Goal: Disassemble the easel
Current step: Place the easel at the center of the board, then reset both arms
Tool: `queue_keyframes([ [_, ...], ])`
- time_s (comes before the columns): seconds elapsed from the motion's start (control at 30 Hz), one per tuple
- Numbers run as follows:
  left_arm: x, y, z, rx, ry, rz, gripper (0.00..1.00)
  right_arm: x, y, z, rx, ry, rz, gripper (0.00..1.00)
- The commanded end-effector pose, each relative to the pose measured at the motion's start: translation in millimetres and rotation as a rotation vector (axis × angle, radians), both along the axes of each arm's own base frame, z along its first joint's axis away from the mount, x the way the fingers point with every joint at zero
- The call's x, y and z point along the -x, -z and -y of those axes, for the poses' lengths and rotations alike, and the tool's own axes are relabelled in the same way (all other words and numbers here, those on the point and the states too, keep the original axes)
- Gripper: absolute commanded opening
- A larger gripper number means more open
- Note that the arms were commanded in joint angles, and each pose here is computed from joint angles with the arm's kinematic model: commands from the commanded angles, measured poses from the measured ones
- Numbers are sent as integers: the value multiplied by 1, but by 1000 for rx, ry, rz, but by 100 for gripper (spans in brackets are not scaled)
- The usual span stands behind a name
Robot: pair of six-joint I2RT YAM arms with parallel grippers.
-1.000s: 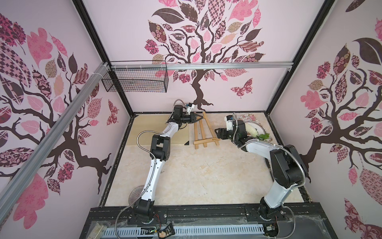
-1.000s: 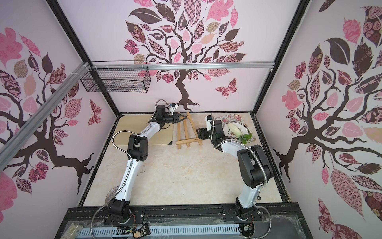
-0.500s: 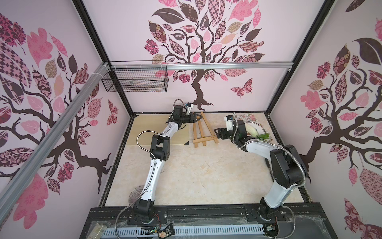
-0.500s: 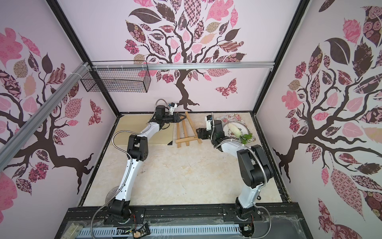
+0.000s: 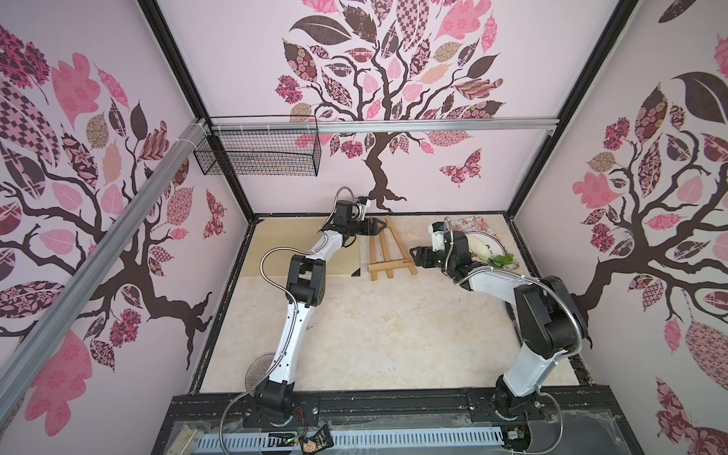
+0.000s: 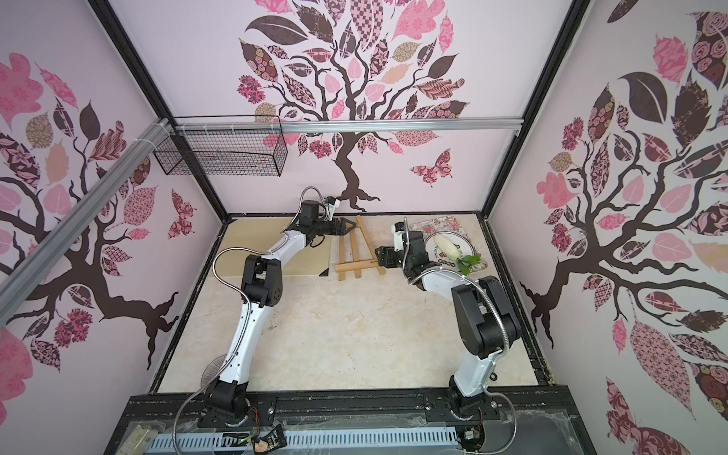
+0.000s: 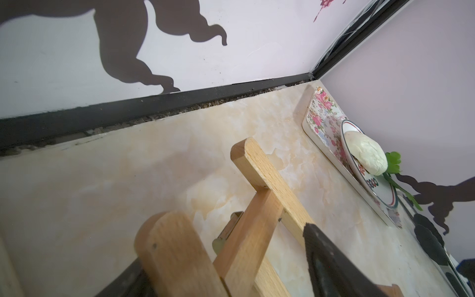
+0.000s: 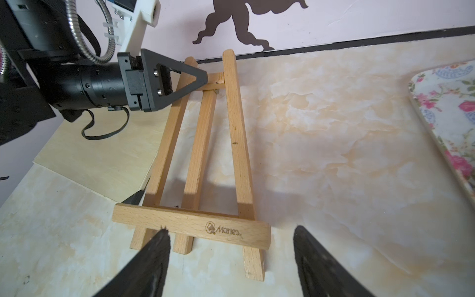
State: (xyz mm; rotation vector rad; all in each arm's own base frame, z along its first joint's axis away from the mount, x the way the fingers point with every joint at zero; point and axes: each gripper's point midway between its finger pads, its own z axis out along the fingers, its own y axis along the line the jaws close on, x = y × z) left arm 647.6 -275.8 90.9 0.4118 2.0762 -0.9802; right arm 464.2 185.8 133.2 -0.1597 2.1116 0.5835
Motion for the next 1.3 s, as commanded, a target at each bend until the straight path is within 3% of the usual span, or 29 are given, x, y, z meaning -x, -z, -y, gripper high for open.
queue_keyframes([
  [0.0,-4,-38,-7,-54,-45,84,80,1,-25,3,-11,6,60,77],
  [0.3,8,-63,-16,-88,-74,89,81,13,-48,10,-11,21,102,78],
  [0.53,34,-104,-22,-97,-74,125,80,34,-80,24,2,48,164,78],
  [0.97,134,-152,-87,-225,-216,178,80,85,-143,81,157,220,359,83],
  [1.27,211,-162,-153,-372,-399,180,83,114,-147,128,190,434,440,93],
])
